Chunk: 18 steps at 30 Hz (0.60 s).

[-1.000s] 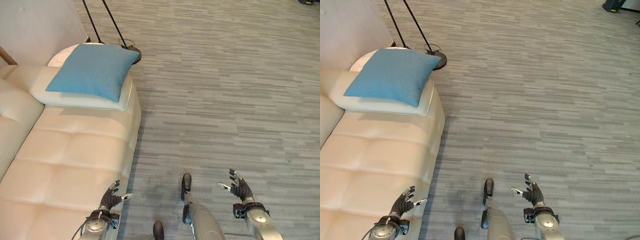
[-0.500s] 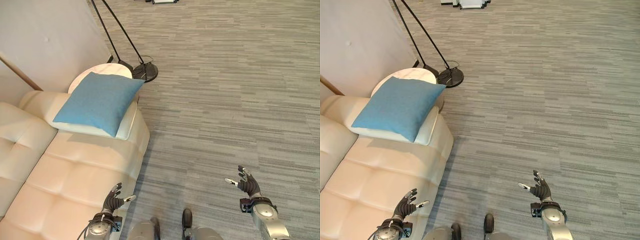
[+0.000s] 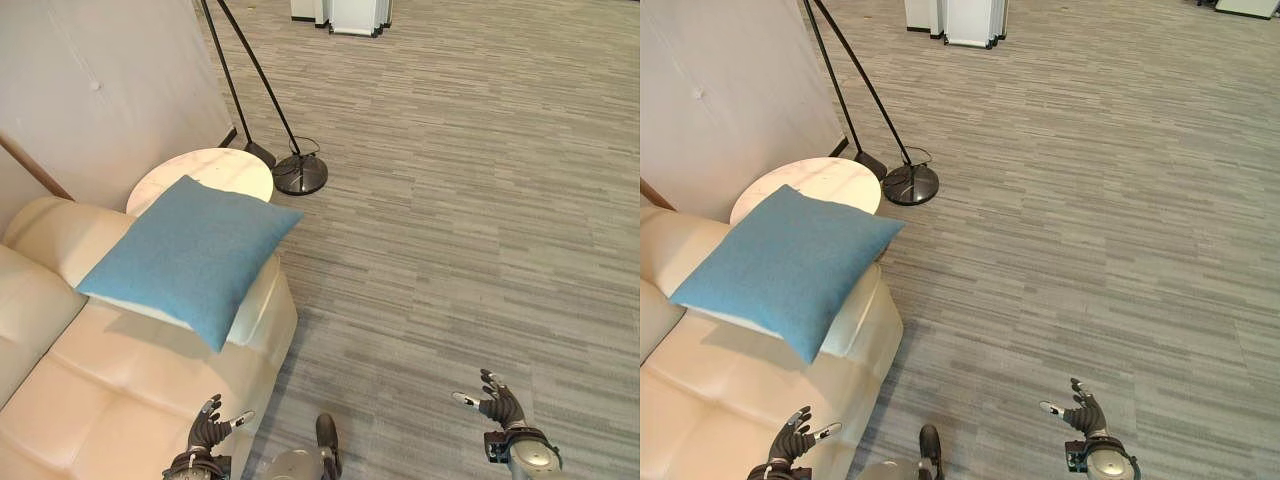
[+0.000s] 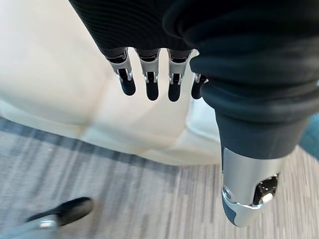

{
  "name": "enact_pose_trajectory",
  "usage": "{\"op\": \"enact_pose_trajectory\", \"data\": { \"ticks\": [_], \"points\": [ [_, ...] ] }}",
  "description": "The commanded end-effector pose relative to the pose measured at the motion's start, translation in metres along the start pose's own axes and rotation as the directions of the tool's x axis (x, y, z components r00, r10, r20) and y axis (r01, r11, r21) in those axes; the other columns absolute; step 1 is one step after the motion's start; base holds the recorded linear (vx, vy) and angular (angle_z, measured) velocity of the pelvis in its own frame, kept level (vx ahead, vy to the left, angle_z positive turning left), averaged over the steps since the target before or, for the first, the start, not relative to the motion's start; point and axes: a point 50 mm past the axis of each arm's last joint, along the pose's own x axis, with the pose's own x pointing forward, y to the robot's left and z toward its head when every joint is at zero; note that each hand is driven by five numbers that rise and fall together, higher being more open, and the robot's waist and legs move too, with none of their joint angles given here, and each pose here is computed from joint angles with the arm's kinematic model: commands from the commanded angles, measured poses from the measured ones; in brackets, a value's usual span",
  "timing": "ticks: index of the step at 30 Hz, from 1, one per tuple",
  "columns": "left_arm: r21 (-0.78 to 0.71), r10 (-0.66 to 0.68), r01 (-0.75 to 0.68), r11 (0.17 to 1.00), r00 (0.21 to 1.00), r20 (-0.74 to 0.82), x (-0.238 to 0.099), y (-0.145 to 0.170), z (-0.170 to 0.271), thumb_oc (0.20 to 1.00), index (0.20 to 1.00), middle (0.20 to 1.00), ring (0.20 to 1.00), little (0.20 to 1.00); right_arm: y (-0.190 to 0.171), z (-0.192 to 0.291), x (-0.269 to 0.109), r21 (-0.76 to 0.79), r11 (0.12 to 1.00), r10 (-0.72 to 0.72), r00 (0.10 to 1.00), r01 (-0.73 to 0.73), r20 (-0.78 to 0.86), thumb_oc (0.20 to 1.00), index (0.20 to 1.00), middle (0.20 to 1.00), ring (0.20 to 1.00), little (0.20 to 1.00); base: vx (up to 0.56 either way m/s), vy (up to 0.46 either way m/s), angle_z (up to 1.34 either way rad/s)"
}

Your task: Pick up all the scattered cushions and arrange them neatly on the sofa.

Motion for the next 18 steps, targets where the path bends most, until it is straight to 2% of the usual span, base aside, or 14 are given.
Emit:
{"op": "enact_pose_trajectory", "data": {
  "ticks": [1,3,8,11,18],
  "points": [
    [-0.058,0.064,-0.059,0.997,0.995,0.073,0.0,0.016,0.013,1.0,1.0,1.0,1.0,1.0,0.002,0.026,0.008,0.011,1.0,0.008,0.994,-0.01,0.111,1.0,1.0,1.0,1.0,1.0,0.3,0.043,0.57],
    [-0.111,0.07,-0.063,0.992,0.996,0.061,0.0,0.014,0.011,1.0,1.0,1.0,1.0,1.0,0.001,0.027,0.008,0.021,1.0,0.011,0.994,-0.013,0.112,1.0,1.0,1.0,1.0,1.0,0.32,-0.021,0.8],
    [-0.1,0.045,-0.038,0.994,0.997,0.065,0.002,0.007,0.012,1.0,1.0,1.0,1.0,1.0,-0.007,0.017,0.006,0.02,1.0,-0.012,0.997,0.011,0.073,1.0,1.0,1.0,1.0,1.0,0.38,-0.08,1.13],
    [-0.088,0.039,-0.033,0.996,0.997,0.074,0.003,0.006,0.013,1.0,1.0,1.0,1.0,1.0,-0.012,0.015,0.006,0.015,1.0,-0.027,0.997,0.026,0.066,1.0,1.0,1.0,1.0,1.0,0.45,-0.161,1.55],
    [-0.081,0.028,-0.022,0.996,0.997,0.076,0.005,0.006,0.015,1.0,1.0,1.0,1.0,1.0,-0.025,0.017,0.006,0.083,0.994,-0.071,0.994,0.064,0.083,1.0,1.0,1.0,1.0,1.0,0.25,-0.201,1.65]
  ]
}}
